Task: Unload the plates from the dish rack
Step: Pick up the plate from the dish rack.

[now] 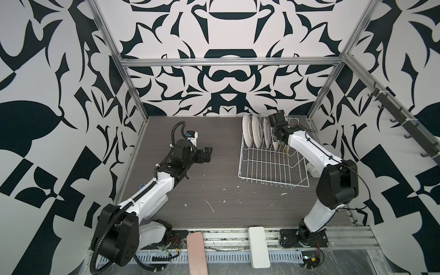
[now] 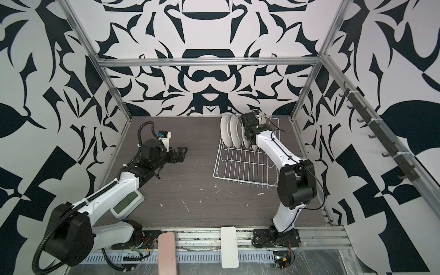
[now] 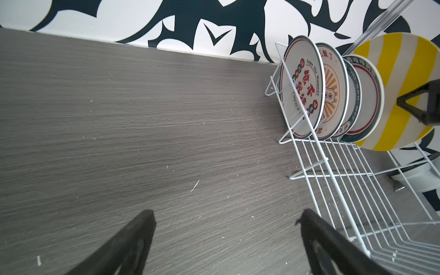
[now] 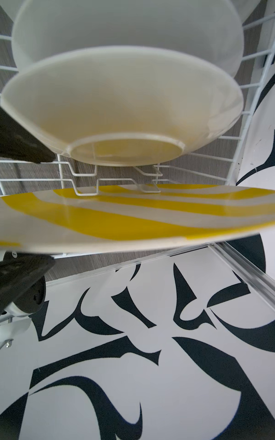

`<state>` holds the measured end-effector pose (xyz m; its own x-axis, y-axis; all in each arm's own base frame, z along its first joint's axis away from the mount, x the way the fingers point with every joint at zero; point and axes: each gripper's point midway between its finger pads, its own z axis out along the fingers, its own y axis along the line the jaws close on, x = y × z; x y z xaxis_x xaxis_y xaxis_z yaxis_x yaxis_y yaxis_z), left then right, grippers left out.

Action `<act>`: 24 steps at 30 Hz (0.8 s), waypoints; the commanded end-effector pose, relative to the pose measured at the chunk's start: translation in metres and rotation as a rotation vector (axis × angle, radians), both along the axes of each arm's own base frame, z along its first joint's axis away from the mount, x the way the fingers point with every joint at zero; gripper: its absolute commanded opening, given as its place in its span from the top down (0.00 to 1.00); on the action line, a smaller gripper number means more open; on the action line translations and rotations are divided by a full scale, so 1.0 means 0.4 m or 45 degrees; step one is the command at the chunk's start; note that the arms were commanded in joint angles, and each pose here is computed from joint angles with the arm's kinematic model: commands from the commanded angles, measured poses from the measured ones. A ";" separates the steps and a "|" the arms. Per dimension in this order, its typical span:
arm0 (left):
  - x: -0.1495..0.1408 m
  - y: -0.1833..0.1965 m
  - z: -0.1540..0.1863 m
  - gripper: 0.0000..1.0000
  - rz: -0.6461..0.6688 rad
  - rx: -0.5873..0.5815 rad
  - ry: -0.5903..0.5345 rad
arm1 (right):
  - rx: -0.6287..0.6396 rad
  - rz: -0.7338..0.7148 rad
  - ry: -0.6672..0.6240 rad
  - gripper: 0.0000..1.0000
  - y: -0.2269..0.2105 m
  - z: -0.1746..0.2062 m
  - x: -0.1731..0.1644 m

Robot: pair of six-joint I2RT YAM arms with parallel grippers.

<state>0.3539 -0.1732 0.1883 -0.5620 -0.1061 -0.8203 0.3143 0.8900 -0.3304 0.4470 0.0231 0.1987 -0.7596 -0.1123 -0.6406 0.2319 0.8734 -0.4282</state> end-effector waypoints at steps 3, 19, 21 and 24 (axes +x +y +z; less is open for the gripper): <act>-0.002 0.000 0.011 0.01 0.012 -0.019 0.011 | -0.030 -0.047 -0.108 0.43 -0.019 0.066 0.024; -0.007 -0.004 -0.002 0.01 0.056 -0.122 0.065 | -0.055 -0.027 -0.089 0.64 -0.024 0.046 0.044; -0.008 -0.002 -0.005 0.01 0.059 -0.123 0.068 | -0.064 -0.021 -0.088 0.66 -0.025 0.046 0.045; -0.008 -0.002 -0.004 0.01 0.063 -0.126 0.068 | -0.085 -0.022 -0.087 0.69 -0.029 0.049 0.045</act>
<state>0.3531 -0.1735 0.1870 -0.5950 -0.1938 -0.7800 0.2565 0.8739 -0.4128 0.4589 0.0150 0.1945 -0.7598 -0.1459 -0.6336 0.2328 0.8488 -0.4746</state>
